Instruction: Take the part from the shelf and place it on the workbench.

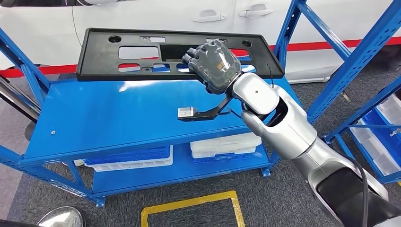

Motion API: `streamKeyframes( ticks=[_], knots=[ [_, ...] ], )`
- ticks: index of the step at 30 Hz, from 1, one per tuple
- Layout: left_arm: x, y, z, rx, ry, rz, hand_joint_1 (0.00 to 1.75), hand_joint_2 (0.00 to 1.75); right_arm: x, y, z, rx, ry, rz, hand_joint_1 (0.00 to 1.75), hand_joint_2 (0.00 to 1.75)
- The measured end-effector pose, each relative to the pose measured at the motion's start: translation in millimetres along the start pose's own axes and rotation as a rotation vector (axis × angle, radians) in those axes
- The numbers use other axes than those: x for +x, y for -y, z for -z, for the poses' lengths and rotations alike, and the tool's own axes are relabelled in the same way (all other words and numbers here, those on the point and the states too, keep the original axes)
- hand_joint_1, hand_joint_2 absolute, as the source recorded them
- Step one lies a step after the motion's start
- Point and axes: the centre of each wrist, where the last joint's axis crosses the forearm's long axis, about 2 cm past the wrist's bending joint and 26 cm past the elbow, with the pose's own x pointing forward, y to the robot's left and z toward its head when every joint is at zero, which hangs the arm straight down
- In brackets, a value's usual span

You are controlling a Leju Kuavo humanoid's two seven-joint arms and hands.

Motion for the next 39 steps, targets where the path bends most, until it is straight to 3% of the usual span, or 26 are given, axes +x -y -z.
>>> streamKeyframes(
  ticks=[32,39],
  knots=[
    [1,-2,0,0.001,-0.032,0.044,0.00,1.75,-7,-5,-2,0.067,-0.022,0.016,1.75,1.75],
    [4,0,1,-0.008,-0.033,0.076,0.00,1.75,-26,3,22,0.149,-0.124,-0.030,1.75,1.75]
  ],
)
